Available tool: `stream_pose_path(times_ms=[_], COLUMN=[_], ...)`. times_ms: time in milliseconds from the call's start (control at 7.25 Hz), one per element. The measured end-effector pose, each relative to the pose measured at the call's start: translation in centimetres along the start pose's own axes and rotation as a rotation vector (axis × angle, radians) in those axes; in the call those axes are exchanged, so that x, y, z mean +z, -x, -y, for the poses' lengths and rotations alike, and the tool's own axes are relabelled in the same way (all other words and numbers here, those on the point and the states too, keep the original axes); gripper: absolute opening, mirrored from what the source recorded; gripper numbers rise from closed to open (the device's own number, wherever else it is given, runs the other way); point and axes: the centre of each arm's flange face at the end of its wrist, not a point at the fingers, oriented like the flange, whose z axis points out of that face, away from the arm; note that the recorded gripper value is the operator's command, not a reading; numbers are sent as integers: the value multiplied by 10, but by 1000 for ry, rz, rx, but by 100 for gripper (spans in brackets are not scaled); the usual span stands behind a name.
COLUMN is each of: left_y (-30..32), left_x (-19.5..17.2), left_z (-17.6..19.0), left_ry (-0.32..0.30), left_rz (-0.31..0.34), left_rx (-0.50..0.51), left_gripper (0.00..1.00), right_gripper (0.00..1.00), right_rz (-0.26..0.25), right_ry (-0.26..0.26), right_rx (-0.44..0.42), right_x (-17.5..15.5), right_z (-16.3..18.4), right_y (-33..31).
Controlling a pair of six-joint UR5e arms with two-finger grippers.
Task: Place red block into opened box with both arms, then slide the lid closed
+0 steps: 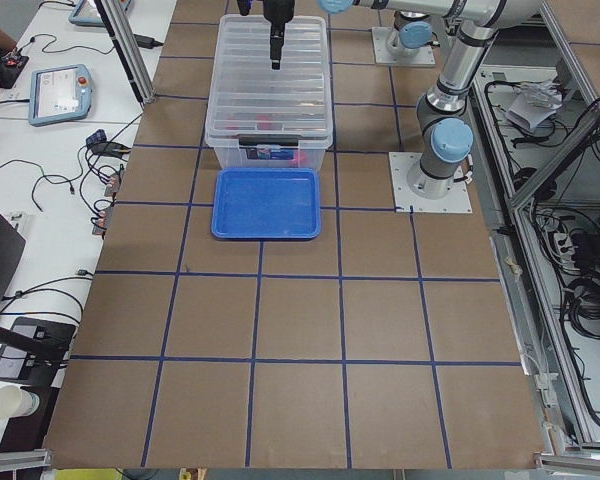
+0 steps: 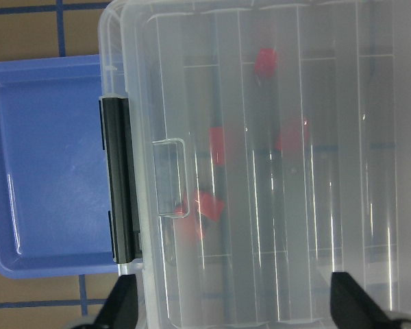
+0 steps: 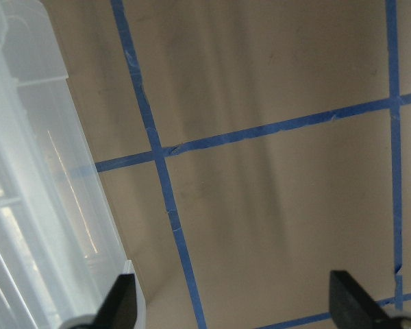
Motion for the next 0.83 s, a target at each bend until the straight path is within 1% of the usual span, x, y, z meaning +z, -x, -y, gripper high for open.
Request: stream_pose_path(times_ms=[138,414,552,828], left_y=[0,0,-1,-1], left_x=[0,0,0,0], left_z=[1,3,2,2], left_ry=[-2,-9,-10,-13], left_rz=[0,0,0,2], left_rx=[0,0,1,2], left_gripper=[100,100,100,100], right_gripper=[100,100,100,100], right_rz=[2,6,11,33], right_ry=[-26,-119,-124,-89], right_rx=[-7,-11,-6,-10], right_x=[-13,-66,-90,-122], right_z=[2,-2,-18,-63], right_y=[-4,-7,-7,-4])
